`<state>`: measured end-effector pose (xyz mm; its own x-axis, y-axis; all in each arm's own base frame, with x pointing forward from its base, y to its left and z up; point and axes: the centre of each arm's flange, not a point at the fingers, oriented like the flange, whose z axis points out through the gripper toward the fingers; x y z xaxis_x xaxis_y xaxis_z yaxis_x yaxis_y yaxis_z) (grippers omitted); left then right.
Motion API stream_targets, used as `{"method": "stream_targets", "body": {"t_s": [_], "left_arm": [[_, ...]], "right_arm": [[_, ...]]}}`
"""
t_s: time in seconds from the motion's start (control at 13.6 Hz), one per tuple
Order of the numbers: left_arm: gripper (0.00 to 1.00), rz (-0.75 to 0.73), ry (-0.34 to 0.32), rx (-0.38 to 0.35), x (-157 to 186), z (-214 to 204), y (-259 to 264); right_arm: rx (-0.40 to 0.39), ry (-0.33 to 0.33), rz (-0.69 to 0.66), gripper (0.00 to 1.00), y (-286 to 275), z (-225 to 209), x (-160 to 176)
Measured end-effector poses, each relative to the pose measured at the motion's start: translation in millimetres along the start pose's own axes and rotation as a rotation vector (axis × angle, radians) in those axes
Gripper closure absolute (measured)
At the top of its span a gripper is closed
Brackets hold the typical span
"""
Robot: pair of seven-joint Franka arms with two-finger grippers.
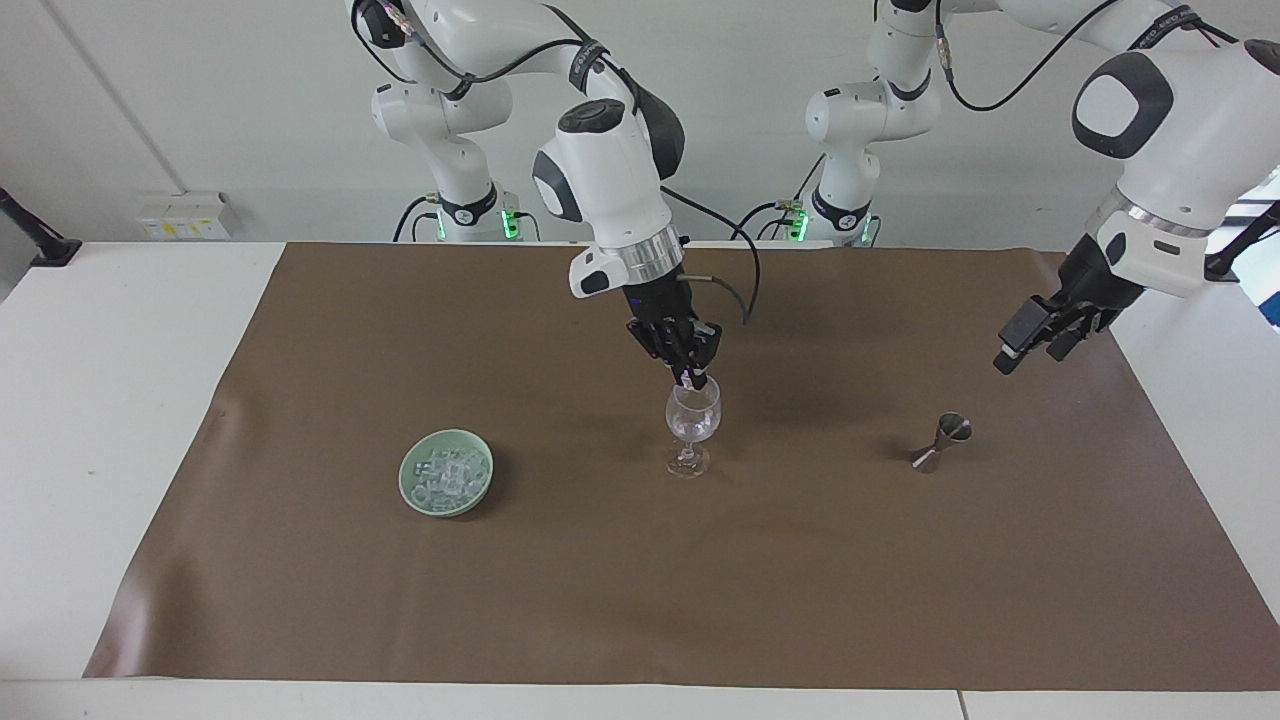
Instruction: Pour wine and add ice with both arms
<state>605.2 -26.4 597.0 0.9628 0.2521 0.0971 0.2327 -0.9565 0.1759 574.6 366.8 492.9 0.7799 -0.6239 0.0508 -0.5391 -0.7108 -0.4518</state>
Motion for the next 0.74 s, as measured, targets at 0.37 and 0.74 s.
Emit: {"method": "stream_targets", "body": {"t_s": [0.37, 0.74], "left_arm": [[0.00, 0.174, -0.063, 0.074, -24.0, -16.6, 1.8], [0.00, 0.301, -0.114, 0.110, -50.0, 1.3, 14.1]], "right_arm": [[0.000, 0.000, 0.000, 0.75, 0.0, 0.0, 0.0], [-0.008, -0.006, -0.001, 0.75, 1.8, 5.7, -1.1]]}}
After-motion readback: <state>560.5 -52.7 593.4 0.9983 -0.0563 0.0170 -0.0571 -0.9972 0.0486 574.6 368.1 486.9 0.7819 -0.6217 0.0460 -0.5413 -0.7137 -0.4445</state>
